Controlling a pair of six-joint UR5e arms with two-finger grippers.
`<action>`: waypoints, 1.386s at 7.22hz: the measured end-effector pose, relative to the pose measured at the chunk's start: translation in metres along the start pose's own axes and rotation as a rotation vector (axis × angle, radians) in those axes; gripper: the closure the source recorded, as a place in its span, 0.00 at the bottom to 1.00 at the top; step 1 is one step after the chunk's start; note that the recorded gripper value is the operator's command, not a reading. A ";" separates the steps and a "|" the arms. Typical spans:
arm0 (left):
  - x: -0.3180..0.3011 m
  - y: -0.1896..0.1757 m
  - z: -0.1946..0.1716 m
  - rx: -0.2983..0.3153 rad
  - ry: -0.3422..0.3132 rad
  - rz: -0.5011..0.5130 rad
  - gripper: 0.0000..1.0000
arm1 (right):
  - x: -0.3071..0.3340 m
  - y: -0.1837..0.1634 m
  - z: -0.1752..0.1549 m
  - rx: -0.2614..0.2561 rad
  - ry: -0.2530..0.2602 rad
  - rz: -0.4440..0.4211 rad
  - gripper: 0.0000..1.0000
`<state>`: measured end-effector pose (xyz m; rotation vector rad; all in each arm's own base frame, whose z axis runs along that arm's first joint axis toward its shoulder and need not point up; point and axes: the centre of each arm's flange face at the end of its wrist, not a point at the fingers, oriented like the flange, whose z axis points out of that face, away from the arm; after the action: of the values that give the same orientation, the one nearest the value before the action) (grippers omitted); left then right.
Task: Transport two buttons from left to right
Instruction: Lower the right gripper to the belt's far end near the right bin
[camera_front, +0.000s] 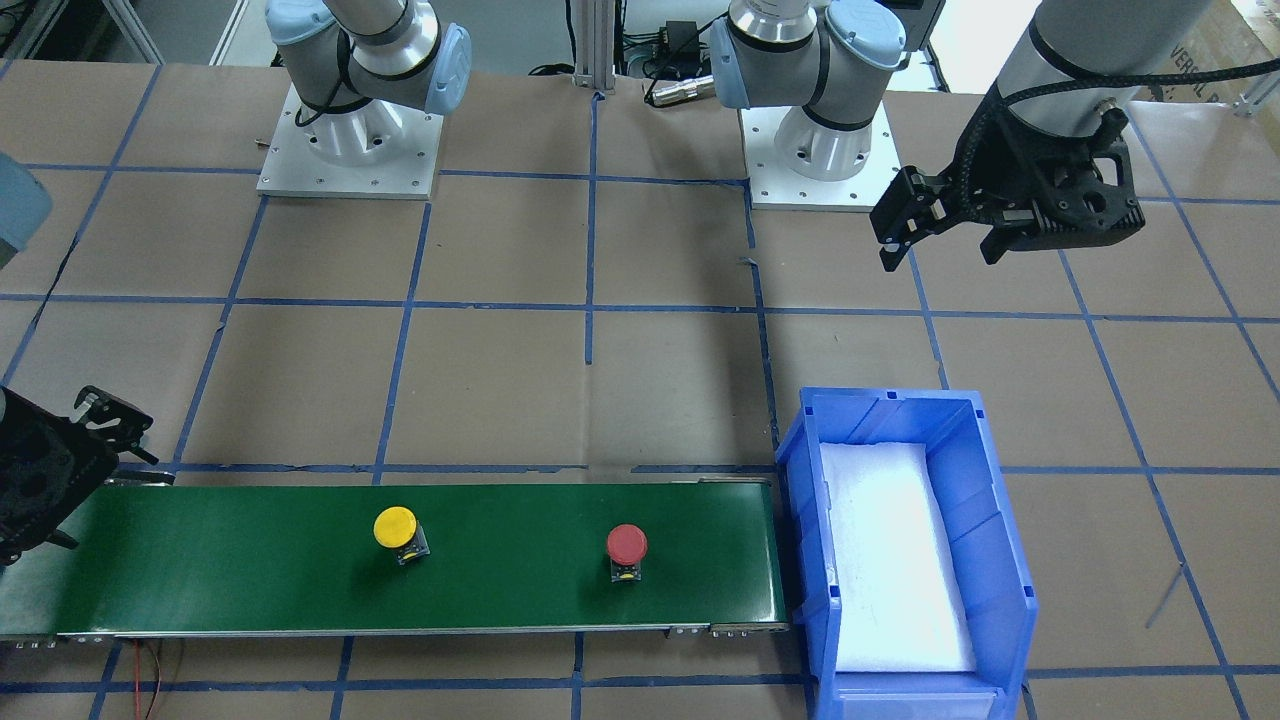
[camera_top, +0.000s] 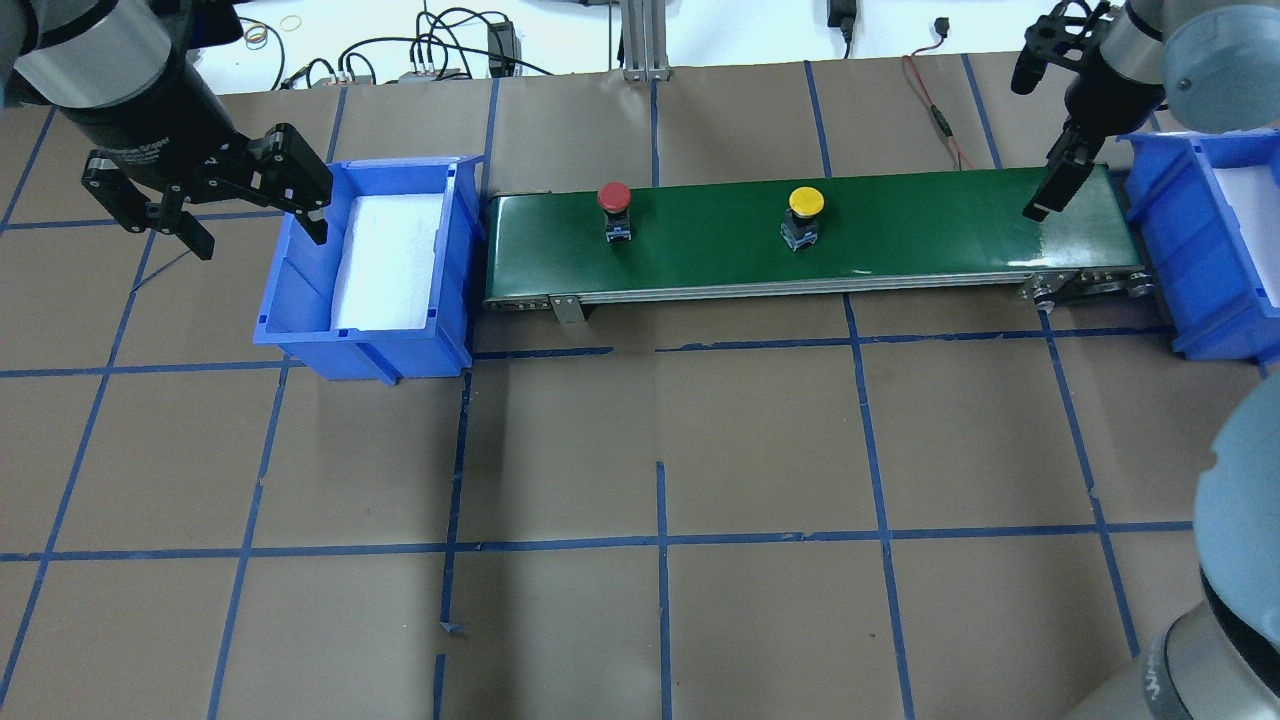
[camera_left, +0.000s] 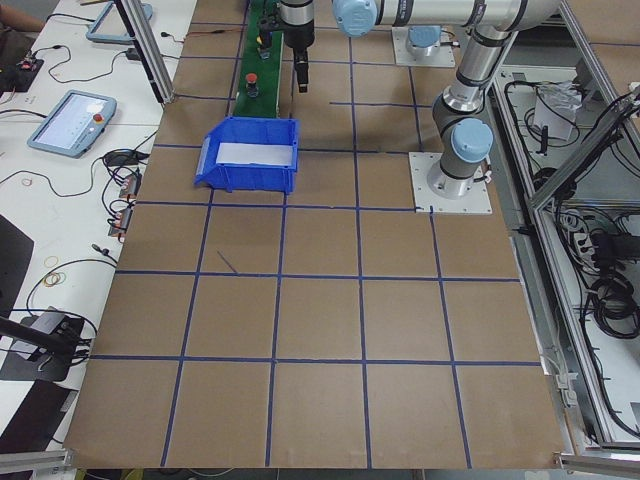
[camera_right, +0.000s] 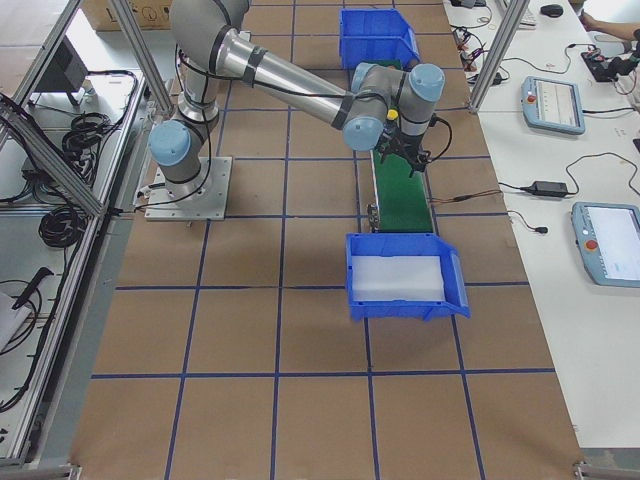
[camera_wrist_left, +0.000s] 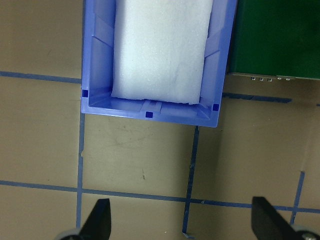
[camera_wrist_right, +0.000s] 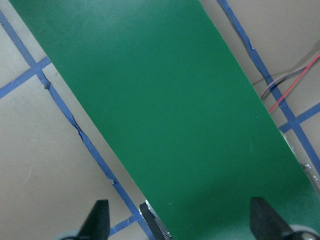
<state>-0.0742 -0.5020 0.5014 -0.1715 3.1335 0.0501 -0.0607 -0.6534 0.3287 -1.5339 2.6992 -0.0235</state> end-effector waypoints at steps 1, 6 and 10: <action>0.000 0.000 0.000 0.000 0.000 0.000 0.00 | -0.002 0.000 0.002 0.007 0.012 -0.012 0.00; 0.001 0.001 0.000 -0.002 -0.003 0.003 0.00 | -0.028 0.007 0.010 0.008 0.083 -0.119 0.00; 0.003 0.002 0.000 0.001 0.001 0.009 0.00 | -0.023 0.006 0.025 -0.002 0.074 -0.278 0.00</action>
<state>-0.0773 -0.5007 0.5012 -0.1574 3.1353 0.0491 -0.0534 -0.6300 0.3039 -1.9326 2.5141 -0.0866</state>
